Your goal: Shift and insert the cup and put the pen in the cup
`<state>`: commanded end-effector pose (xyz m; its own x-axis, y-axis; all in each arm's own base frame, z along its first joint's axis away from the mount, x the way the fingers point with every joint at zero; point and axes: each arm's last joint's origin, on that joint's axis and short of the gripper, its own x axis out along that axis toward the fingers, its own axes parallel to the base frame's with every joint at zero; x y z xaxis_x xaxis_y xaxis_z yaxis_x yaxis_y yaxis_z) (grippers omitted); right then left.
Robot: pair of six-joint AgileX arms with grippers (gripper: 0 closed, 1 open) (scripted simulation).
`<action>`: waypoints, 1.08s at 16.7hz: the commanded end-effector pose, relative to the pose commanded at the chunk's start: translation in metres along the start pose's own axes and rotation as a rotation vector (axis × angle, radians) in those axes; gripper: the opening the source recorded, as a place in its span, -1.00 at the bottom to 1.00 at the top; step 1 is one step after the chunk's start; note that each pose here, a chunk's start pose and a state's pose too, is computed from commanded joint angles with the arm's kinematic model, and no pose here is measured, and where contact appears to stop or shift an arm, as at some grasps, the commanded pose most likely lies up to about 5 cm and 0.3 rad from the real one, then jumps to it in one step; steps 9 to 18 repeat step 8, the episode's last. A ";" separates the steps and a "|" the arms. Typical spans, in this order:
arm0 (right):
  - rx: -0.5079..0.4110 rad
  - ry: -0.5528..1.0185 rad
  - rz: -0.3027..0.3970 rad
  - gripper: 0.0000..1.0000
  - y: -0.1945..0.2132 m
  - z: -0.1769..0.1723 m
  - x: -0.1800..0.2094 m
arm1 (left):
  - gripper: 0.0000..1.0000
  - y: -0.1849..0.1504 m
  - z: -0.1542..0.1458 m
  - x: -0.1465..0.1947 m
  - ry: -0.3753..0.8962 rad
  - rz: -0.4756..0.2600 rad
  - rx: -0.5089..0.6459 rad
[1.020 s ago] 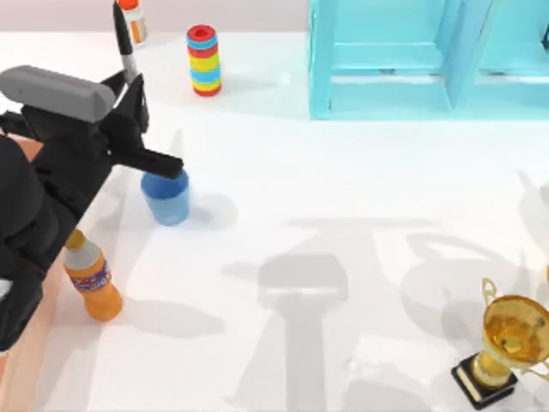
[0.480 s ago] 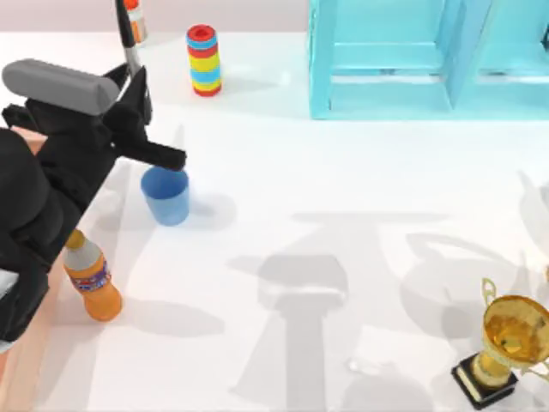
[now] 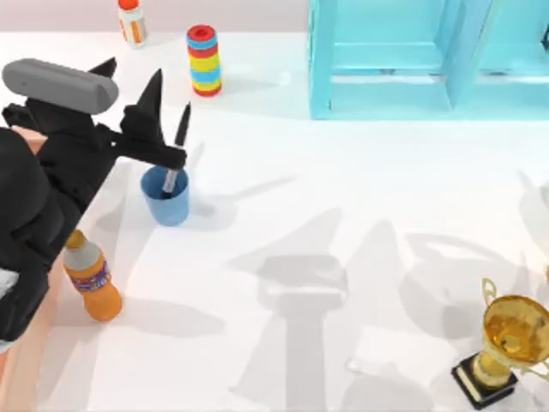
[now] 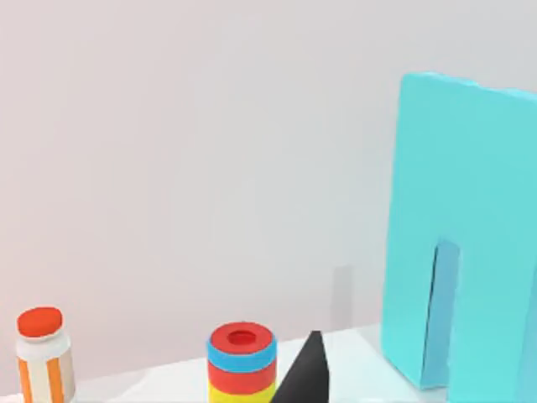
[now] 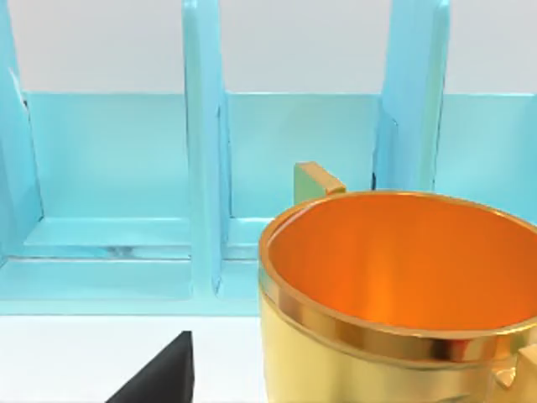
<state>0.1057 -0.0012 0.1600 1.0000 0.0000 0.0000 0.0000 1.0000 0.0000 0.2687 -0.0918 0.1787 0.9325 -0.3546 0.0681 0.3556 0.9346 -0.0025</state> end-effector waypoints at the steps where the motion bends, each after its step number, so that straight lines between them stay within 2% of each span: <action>1: 0.000 0.000 0.000 1.00 0.000 0.000 0.000 | 0.81 0.000 0.000 0.000 0.000 0.000 0.000; 2: 0.000 0.000 0.000 1.00 0.000 0.000 0.000 | 0.96 0.000 0.000 0.000 0.000 0.000 0.000; 3: 0.000 0.000 0.000 1.00 0.000 0.000 0.000 | 1.00 0.000 0.000 0.000 0.000 0.000 0.000; 18: 0.000 0.000 0.000 1.00 0.000 0.000 0.000 | 1.00 0.000 0.000 0.000 0.000 0.000 0.000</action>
